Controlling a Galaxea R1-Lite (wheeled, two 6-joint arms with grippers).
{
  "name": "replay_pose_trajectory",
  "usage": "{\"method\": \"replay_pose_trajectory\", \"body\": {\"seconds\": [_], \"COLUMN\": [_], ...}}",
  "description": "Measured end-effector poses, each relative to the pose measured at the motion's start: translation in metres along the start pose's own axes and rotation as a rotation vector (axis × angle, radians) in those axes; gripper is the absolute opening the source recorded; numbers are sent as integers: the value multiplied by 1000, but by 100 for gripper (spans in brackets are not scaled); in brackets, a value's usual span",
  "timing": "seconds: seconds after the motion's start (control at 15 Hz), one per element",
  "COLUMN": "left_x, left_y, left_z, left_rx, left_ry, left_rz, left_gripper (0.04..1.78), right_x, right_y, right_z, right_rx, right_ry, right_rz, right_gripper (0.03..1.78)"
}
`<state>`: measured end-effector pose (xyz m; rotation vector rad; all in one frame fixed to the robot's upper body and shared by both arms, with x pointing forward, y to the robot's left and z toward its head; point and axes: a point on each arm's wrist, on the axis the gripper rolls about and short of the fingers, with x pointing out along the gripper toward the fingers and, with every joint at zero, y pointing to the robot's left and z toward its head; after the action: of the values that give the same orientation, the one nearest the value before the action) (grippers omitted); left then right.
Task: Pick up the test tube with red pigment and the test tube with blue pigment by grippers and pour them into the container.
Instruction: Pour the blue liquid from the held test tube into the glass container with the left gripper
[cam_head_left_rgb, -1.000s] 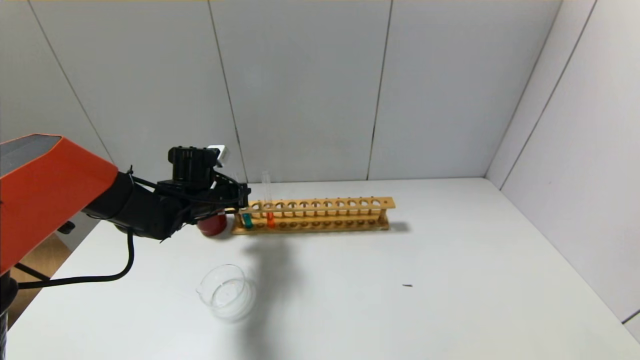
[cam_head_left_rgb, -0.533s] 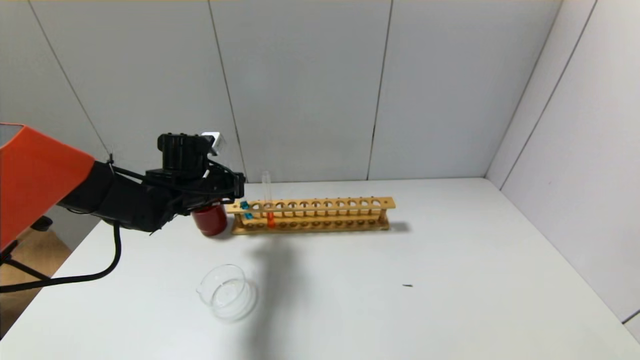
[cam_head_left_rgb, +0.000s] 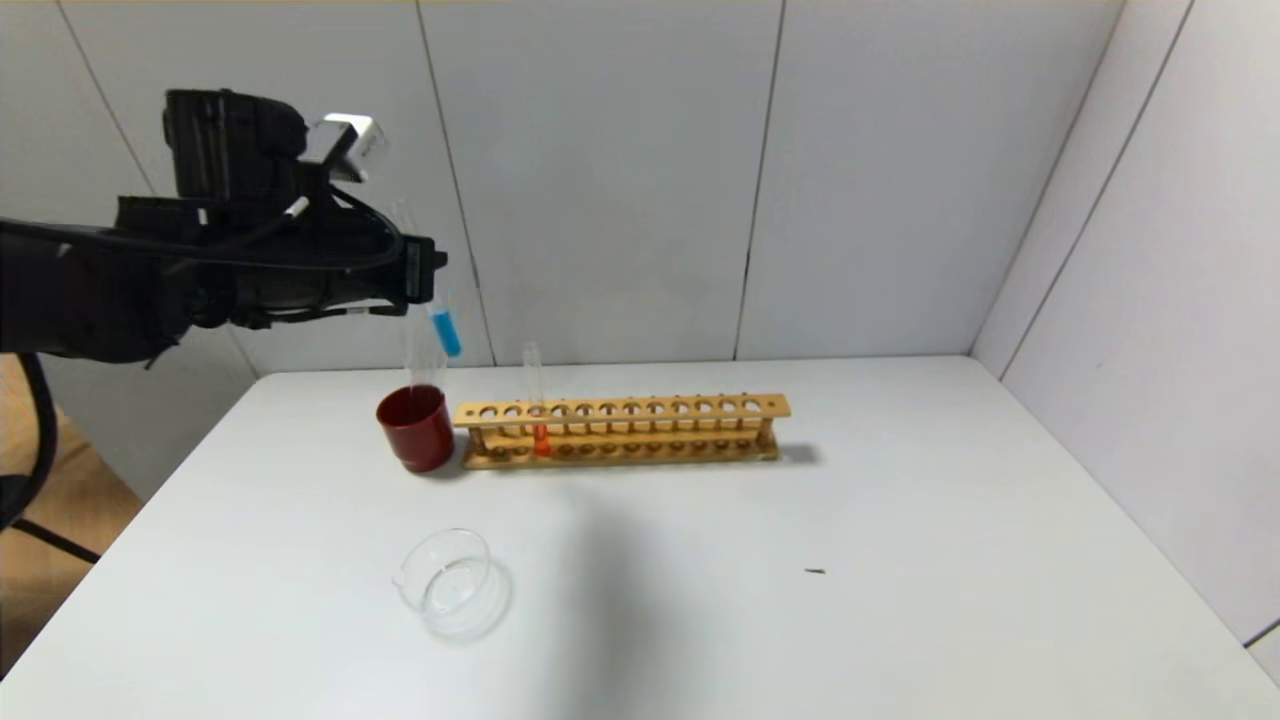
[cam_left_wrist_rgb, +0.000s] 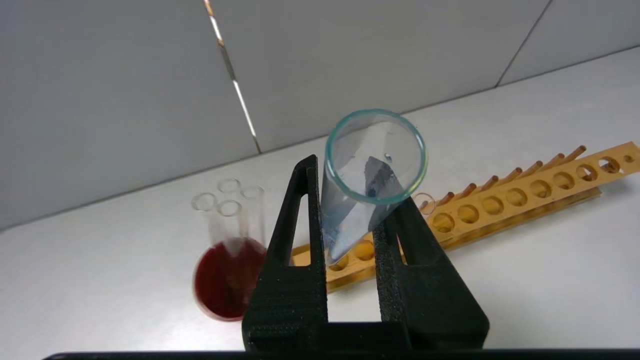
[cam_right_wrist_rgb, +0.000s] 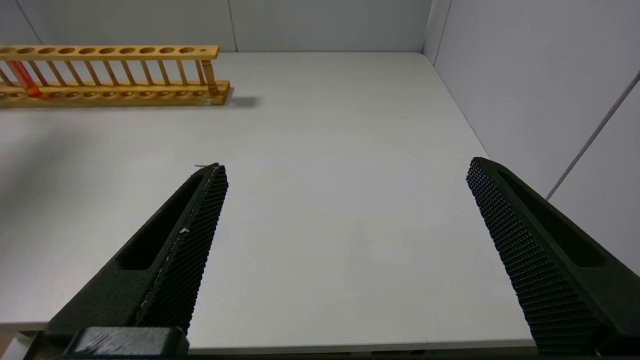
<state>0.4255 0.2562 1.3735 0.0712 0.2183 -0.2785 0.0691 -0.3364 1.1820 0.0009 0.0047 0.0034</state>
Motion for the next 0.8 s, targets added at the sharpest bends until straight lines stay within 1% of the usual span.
{"method": "replay_pose_trajectory", "body": {"seconds": [0.07,0.2,0.47,0.67,0.8], "left_x": [-13,-39,-87,-114,-123], "left_y": [-2,-5,-9,-11,-7], "left_z": [6,4,-36,-61,-79], "left_rx": [8,29,148,242,349], "left_ry": [-11,4,90,97,117], "left_rz": [20,61,71,72,83], "left_gripper": [32,32,32,32,32], "right_x": [0,0,0,0,0], "right_y": [0,0,0,0,0], "right_z": [0,0,0,0,0], "right_rx": [0,0,1,1,1], "right_ry": [0,0,0,0,0], "right_rz": [0,0,0,0,0], "right_gripper": [175,175,175,175,175]}}
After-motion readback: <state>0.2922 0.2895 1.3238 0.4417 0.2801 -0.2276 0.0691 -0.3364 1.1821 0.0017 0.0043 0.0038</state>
